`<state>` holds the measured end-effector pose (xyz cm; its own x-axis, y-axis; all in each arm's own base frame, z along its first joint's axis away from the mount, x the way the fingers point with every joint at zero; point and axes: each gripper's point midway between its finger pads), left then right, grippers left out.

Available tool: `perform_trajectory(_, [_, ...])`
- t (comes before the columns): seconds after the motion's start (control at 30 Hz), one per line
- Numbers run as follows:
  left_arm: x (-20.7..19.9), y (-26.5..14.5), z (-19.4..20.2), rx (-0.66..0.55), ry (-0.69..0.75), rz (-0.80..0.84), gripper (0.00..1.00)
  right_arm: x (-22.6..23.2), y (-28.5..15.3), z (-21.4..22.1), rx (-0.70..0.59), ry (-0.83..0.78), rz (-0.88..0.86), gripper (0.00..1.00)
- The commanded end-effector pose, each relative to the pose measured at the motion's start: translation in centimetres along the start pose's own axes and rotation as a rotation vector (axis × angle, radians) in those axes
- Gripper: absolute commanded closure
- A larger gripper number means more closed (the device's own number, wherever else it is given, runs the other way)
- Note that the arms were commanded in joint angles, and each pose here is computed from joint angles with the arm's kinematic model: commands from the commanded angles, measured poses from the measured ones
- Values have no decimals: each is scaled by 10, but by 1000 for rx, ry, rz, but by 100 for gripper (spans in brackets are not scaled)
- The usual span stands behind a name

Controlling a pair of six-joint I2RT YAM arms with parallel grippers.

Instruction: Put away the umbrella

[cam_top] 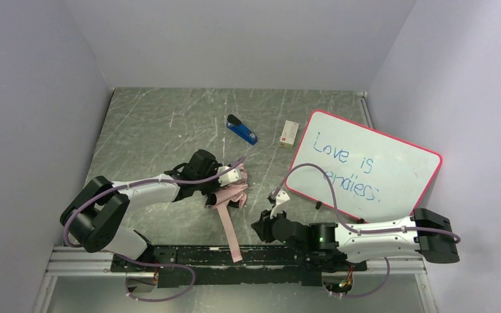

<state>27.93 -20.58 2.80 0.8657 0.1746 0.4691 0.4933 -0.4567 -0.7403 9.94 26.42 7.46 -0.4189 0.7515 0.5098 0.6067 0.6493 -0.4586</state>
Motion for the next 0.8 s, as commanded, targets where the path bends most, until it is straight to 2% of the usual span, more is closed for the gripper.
perform_trajectory(0.0, [-20, -3, 34, 125, -3, 35, 95, -6, 1, -12, -72, 18, 33, 69])
perform_trajectory(0.17, [-22, 0, 31, 113, -2, 50, 95, -13, 5, -27, -138, -2, 111, 59])
perform_trajectory(0.3, [-20, -1, 26, 85, 4, 44, 95, -11, 8, -34, -99, -36, 149, 52])
perform_trajectory(0.43, [-18, -4, 23, 64, 54, 24, 95, -13, 12, -47, -40, 26, 151, 50])
perform_trajectory(0.6, [-18, -12, 26, 74, 110, -15, 95, -25, 12, -82, -75, 120, 154, 51])
perform_trajectory(0.77, [-19, -18, 26, 50, 159, -59, 95, -20, 20, -111, -63, 59, 120, 46])
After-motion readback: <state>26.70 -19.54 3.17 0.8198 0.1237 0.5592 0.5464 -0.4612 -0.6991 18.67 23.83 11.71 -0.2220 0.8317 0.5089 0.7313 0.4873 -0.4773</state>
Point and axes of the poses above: each gripper's point midway between its finger pads, its own y axis out along the fingers, its own x axis along the line the jaws close on, z = x × y, and after that the axes turned 10 degrees about y, right-handed
